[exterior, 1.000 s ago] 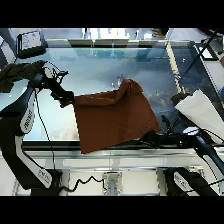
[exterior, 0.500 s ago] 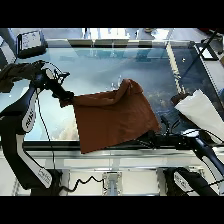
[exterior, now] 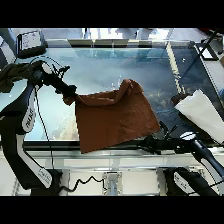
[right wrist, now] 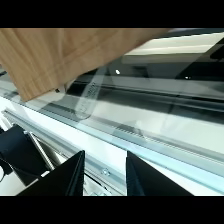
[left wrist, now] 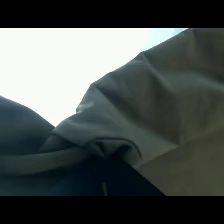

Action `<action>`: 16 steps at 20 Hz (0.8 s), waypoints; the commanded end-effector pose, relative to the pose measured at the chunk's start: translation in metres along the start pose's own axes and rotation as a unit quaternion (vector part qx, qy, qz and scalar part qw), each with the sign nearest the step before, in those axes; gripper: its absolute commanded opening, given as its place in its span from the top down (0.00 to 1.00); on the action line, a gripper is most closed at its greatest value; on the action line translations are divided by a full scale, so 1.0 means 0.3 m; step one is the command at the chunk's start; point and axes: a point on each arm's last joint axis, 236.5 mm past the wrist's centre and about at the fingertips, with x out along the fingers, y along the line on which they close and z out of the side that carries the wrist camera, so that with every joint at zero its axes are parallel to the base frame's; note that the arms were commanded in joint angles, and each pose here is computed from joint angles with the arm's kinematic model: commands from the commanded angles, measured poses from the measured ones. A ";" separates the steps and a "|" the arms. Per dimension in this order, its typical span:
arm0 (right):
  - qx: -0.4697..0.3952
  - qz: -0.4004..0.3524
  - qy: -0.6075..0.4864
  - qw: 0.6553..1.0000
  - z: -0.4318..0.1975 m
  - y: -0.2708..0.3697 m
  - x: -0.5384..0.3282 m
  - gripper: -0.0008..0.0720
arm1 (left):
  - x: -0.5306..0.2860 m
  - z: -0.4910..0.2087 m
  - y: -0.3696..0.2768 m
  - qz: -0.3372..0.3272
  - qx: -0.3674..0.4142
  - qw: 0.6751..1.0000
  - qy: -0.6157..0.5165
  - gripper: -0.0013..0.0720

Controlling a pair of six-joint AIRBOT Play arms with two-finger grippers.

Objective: Fold the shirts.

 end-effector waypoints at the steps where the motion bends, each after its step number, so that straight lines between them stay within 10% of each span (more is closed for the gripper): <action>1: 0.022 0.028 -0.046 0.998 0.033 0.046 0.071 0.56 | -0.011 0.015 -0.010 -0.004 -0.004 1.000 -0.008 0.96; 16: 0.042 0.052 -0.096 0.993 0.127 0.195 0.307 0.52 | -0.011 0.015 -0.012 -0.005 -0.004 1.000 -0.008 0.96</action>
